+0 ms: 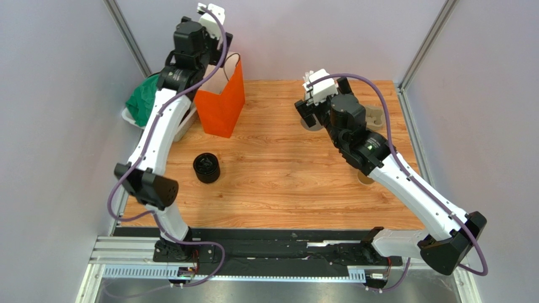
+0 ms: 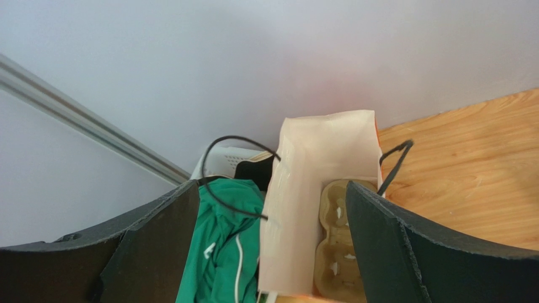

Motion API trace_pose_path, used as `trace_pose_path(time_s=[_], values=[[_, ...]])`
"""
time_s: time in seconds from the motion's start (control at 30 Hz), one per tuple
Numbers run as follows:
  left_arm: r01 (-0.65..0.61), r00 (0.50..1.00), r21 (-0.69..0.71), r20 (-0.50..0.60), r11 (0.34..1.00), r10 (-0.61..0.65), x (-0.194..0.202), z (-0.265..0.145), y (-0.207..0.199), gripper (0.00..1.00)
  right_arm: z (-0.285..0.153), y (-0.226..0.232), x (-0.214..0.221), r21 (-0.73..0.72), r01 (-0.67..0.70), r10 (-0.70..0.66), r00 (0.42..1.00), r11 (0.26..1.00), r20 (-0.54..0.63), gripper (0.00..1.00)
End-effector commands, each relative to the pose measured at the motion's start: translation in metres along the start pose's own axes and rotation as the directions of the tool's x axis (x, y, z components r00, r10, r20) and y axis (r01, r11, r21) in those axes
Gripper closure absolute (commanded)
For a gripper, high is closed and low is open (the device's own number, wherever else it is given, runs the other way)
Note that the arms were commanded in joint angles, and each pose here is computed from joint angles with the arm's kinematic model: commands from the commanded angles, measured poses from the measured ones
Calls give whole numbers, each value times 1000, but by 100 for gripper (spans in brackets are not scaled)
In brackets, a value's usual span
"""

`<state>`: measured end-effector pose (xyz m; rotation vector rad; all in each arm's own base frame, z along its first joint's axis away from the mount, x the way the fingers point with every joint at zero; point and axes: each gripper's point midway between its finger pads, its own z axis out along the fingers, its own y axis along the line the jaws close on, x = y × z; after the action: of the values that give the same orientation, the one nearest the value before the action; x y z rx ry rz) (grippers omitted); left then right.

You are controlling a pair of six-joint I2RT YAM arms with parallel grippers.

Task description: Pack the takeout coffee

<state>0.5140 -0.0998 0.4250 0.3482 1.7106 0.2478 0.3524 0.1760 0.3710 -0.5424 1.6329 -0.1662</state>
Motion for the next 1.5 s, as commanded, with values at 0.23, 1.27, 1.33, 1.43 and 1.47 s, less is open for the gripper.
trace_pose_path(time_s=[0.23, 1.27, 1.33, 1.43, 1.47], values=[[-65, 992, 165, 114, 984, 46, 17, -114, -7, 5, -38, -25, -5, -56, 18, -15, 998, 998, 56, 3], [-80, 990, 478, -63, 875, 125, 200, -288, -59, 2, -85, -59, 217, -10, -178, 146, 833, 984, -533, 46], [-73, 991, 474, -62, 877, 116, 197, -286, -58, 2, -85, -58, 221, -7, -175, 144, 832, 985, -535, 48], [-58, 992, 484, -67, 873, 103, 195, -284, -60, 2, -84, -58, 225, -1, -172, 143, 824, 985, -548, 52], [-57, 993, 483, -66, 874, 101, 194, -283, -60, 2, -83, -58, 227, 0, -173, 144, 822, 985, -552, 55]])
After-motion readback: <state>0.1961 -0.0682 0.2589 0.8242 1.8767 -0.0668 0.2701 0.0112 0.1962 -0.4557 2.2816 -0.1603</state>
